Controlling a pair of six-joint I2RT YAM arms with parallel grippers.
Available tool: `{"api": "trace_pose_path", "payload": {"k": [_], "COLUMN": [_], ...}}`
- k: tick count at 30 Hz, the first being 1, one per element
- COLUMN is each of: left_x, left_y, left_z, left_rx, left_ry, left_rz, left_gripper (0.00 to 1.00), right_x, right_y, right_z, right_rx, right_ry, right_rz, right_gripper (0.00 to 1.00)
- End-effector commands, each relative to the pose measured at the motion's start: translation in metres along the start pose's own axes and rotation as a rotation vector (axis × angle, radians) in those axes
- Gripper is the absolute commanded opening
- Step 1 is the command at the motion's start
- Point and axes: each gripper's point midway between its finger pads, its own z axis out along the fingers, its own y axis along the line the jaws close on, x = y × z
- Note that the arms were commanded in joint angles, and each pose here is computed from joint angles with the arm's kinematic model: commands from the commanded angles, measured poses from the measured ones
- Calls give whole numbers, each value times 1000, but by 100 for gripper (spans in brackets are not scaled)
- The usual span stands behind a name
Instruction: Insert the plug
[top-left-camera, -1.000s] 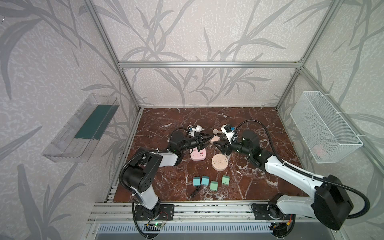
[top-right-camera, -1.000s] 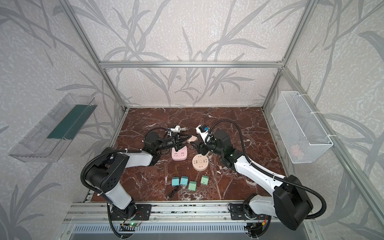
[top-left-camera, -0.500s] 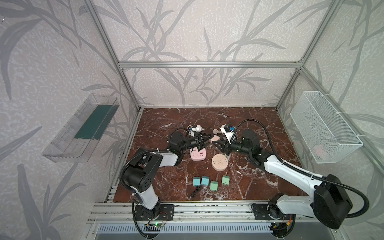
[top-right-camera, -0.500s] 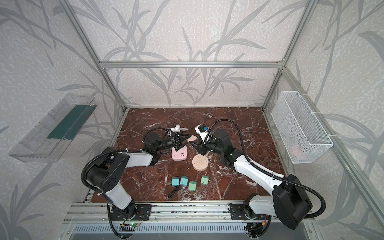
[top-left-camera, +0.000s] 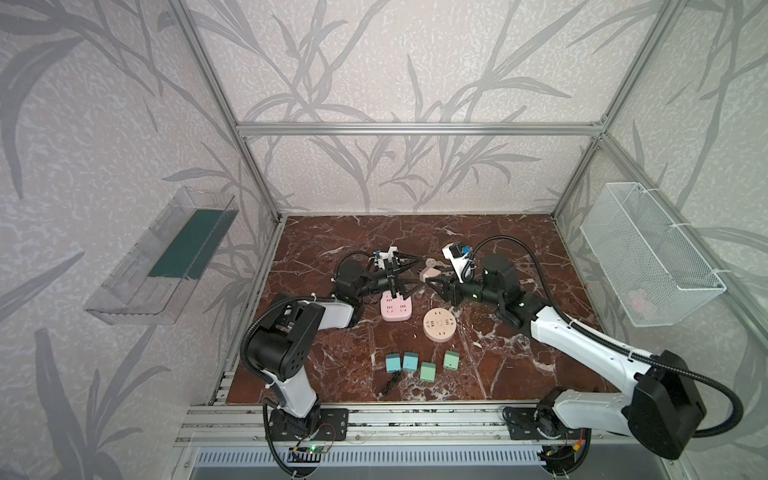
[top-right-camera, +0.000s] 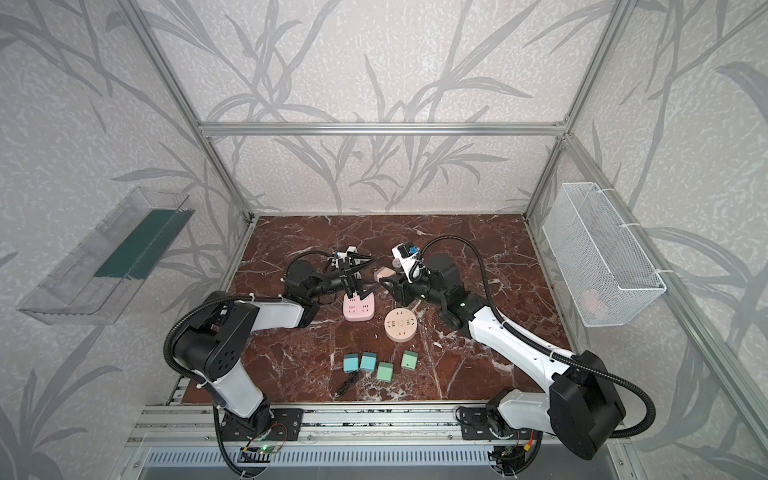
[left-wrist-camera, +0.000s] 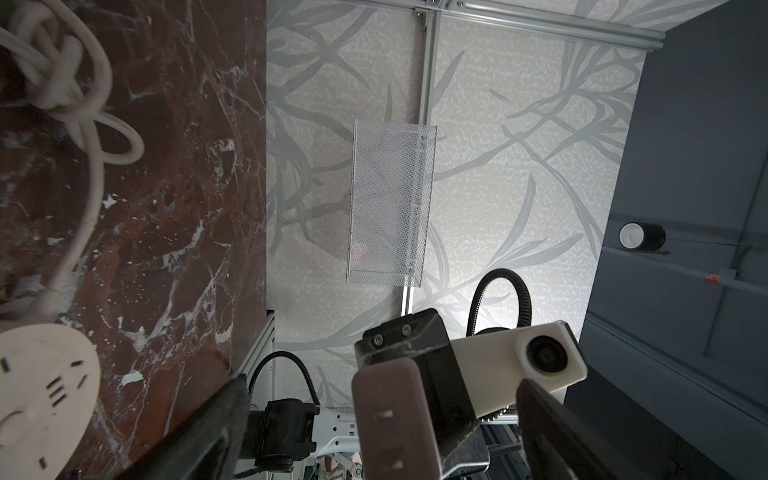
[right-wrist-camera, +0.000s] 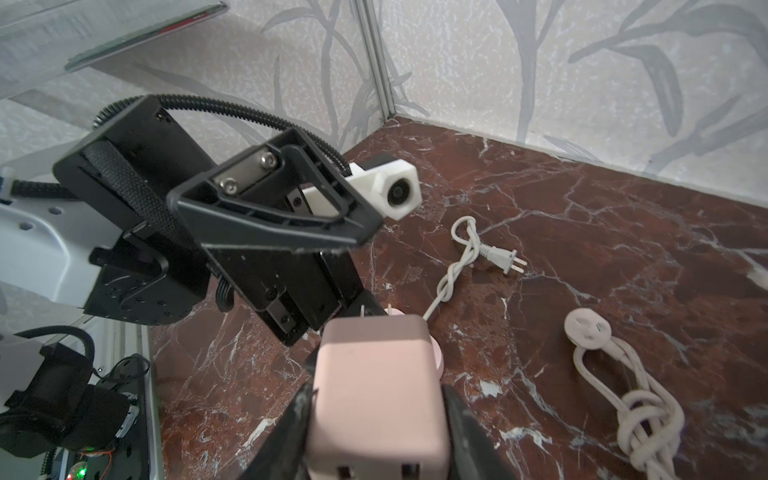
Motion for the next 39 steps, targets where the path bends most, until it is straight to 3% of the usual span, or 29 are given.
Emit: {"api": "trace_pose_path", "payload": {"k": [1,4,9,12,17,20,23,25,29,31,39], "left_x": [-10,-15,-32,-43,-48,-49,-47,-47,-36,-27,-20], "left_y": [-5,9,6,-8,-17,-21,-18,-12,5,15,30], "left_z": [-12,-31,-110,-148,-181,-189,-188,-190,-172,-158,-151], "left_rx": [-91,-345,-1026,-1214,-1319,-1278,-1228,-1298,-1439,-1435,-1400], "left_ry": [-17,-70,-263,-381,-535,-655,-692,-670,-428,-324,-316], "left_rz": [88,182,525,627,720,750,724,695,742,785,796], "left_gripper": [99,99,99,99,99,99,99,99,99,99,98], "right_x": [-7,-3,-1,4,16,24,31,39,52,59,90], "right_y": [-6,-16,-33,-47,-52,-53,-47,-42,-37,-34,-39], "right_z": [-14,-22,-36,-44,-45,-42,-34,-28,-21,-17,1], "right_rx": [82,169,333,471,561,571,539,518,540,541,570], "right_ry": [30,76,177,246,354,386,453,499,572,611,725], "right_rz": [101,181,313,428,535,548,534,496,420,389,411], "right_gripper": [0,0,0,0,0,0,0,0,0,0,0]}}
